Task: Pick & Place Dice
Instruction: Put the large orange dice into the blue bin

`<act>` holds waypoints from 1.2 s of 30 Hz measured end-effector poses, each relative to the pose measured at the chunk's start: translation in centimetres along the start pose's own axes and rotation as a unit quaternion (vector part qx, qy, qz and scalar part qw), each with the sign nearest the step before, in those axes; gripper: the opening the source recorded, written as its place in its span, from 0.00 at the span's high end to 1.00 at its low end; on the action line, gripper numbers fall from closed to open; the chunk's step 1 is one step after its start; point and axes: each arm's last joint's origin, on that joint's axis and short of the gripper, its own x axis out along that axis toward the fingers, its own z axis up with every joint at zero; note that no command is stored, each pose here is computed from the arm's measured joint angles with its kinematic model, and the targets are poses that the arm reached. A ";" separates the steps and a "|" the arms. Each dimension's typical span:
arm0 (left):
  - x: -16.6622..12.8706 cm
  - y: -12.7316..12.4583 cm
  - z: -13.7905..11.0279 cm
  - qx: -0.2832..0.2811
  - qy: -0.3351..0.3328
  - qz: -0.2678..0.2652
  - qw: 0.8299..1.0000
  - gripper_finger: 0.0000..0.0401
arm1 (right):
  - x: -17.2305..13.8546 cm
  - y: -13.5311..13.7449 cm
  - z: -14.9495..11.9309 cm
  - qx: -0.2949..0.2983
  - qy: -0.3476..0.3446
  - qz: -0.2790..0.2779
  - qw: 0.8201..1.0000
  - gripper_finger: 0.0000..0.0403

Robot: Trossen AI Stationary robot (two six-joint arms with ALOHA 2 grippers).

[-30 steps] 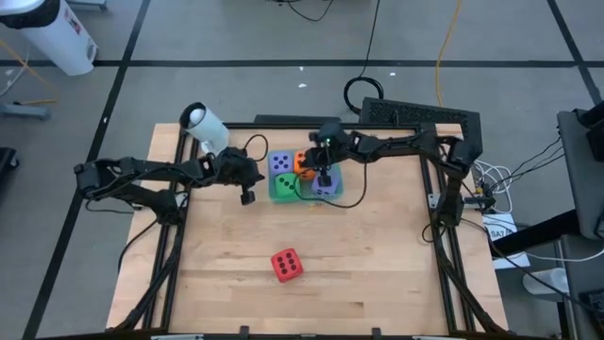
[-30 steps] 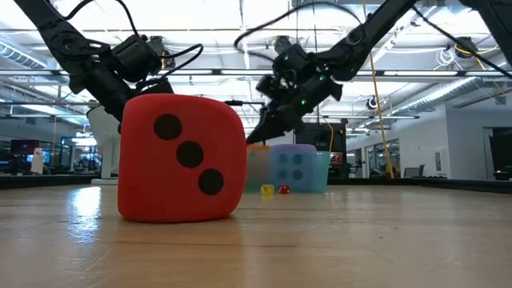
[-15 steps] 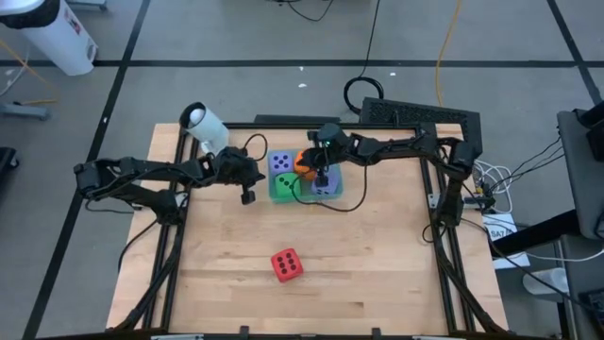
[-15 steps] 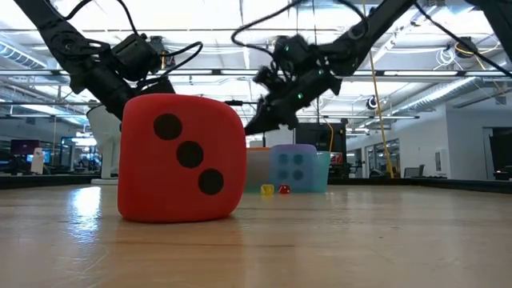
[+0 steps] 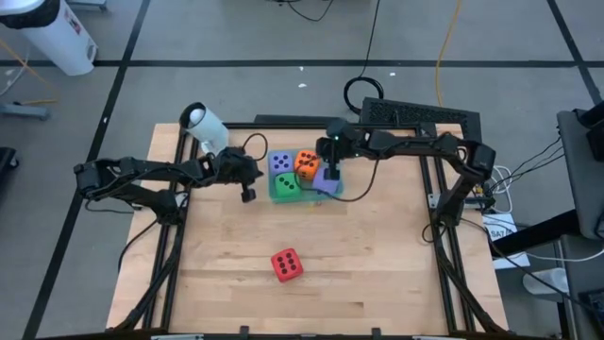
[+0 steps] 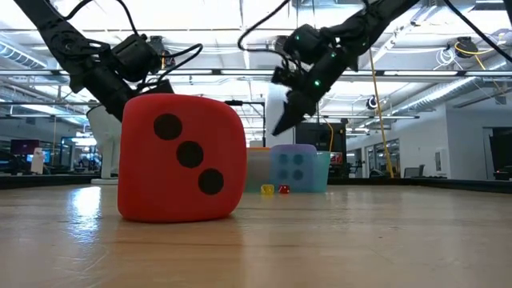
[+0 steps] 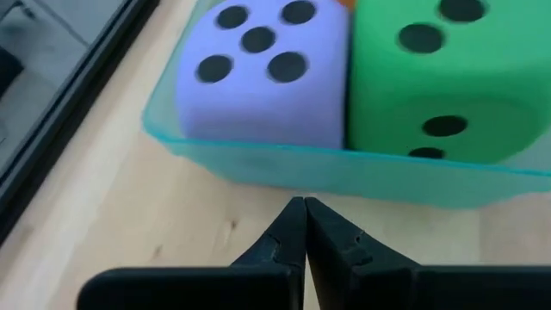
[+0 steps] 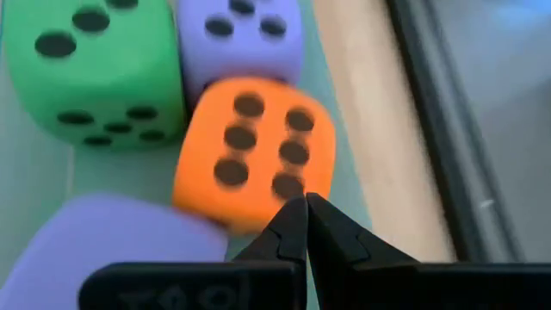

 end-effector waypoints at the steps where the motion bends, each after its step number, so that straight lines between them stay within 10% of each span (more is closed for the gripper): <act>1: 0.0 0.0 0.0 0.000 0.003 0.004 1.000 0.96 | 0.0 -0.4 -0.3 0.008 0.005 0.008 1.000 1.00; 36: 2.5 0.9 0.3 -0.026 0.001 0.027 0.999 0.98 | 3.9 -1.6 -2.7 0.035 0.009 0.051 0.998 1.00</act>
